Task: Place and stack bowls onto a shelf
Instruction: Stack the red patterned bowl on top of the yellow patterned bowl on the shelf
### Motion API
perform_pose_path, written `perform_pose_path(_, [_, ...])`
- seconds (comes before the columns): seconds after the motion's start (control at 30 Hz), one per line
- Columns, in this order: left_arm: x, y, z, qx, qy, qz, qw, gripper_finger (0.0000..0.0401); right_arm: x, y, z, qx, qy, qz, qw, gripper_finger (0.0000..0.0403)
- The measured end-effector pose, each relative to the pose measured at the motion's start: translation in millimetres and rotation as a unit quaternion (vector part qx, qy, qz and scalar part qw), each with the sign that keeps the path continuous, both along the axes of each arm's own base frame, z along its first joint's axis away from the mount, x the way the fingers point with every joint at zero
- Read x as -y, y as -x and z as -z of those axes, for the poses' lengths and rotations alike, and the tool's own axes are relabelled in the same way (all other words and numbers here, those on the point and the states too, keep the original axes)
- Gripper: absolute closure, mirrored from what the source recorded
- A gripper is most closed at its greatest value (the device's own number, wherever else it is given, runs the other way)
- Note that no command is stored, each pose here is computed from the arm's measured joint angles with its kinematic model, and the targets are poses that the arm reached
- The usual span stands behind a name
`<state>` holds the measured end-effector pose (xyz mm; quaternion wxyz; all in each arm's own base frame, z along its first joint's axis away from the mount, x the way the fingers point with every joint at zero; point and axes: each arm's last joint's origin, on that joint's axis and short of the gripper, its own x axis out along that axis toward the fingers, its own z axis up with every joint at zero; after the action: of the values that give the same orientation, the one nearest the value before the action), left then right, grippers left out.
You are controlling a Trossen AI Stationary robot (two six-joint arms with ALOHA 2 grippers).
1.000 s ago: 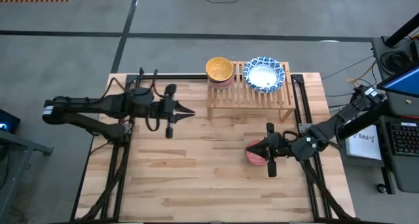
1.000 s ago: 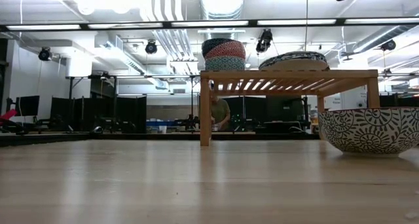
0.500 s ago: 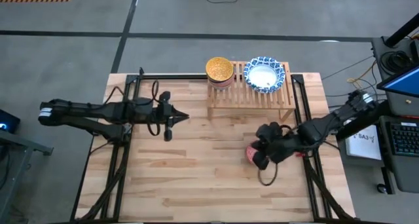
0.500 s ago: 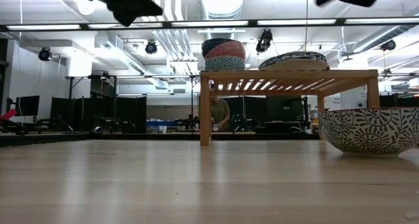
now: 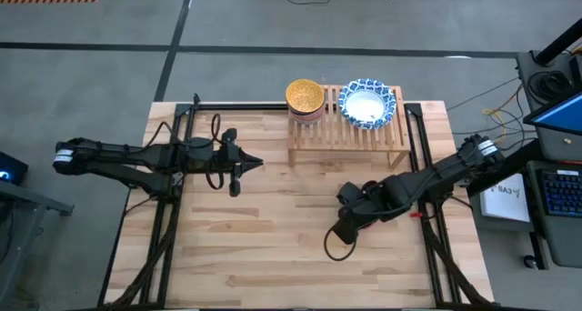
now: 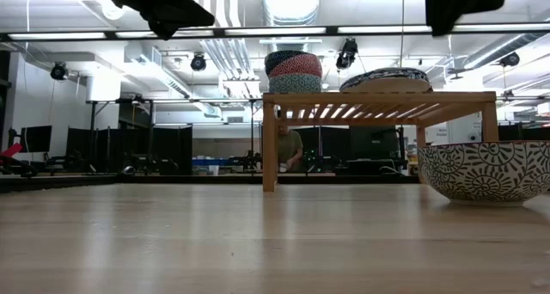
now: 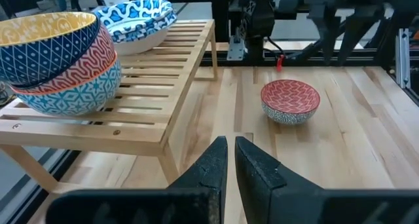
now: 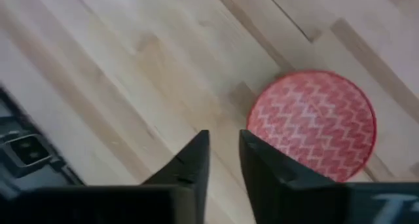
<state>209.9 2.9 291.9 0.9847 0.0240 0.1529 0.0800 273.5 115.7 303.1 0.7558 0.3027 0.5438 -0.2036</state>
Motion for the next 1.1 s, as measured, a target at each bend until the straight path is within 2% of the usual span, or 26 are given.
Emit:
perform_pose_path(0.13, [0.0,0.2,1.5,-0.002,0.000,0.000,1.000,0.0388,-1.4,-9.1,18.9,-0.052,-0.010,0.025,0.998,0.0280])
perform_pose_path(0.3, [0.0,0.3,3.4,-0.005,0.000,0.000,1.000,0.0388,-7.1,-22.1,44.2,-0.107,-0.020,0.014,0.994,0.0227])
perform_pose_path(0.5, [0.0,0.2,3.6,-0.005,0.002,-0.001,1.000,0.0388,-5.1,-36.4,74.9,-0.155,0.015,0.022,0.988,0.0208])
perform_pose_path(0.67, [0.0,0.2,3.6,-0.005,0.002,-0.001,1.000,0.0388,-4.7,-45.5,98.5,-0.187,0.034,-0.001,0.982,0.0225])
perform_pose_path(0.83, [0.0,0.1,3.5,-0.005,0.002,-0.001,1.000,0.0388,-4.7,-51.8,119.4,-0.217,0.047,-0.020,0.975,0.0259])
perform_pose_path(0.93, [0.0,-0.2,2.5,0.001,0.002,-0.001,1.000,0.0388,-5.0,-53.4,125.5,-0.225,0.050,-0.027,0.973,0.0293])
perform_pose_path(1.1, [0.0,-0.6,1.4,0.007,0.002,0.000,1.000,0.0388,-4.5,-53.2,124.8,-0.226,0.049,-0.029,0.973,0.0371])
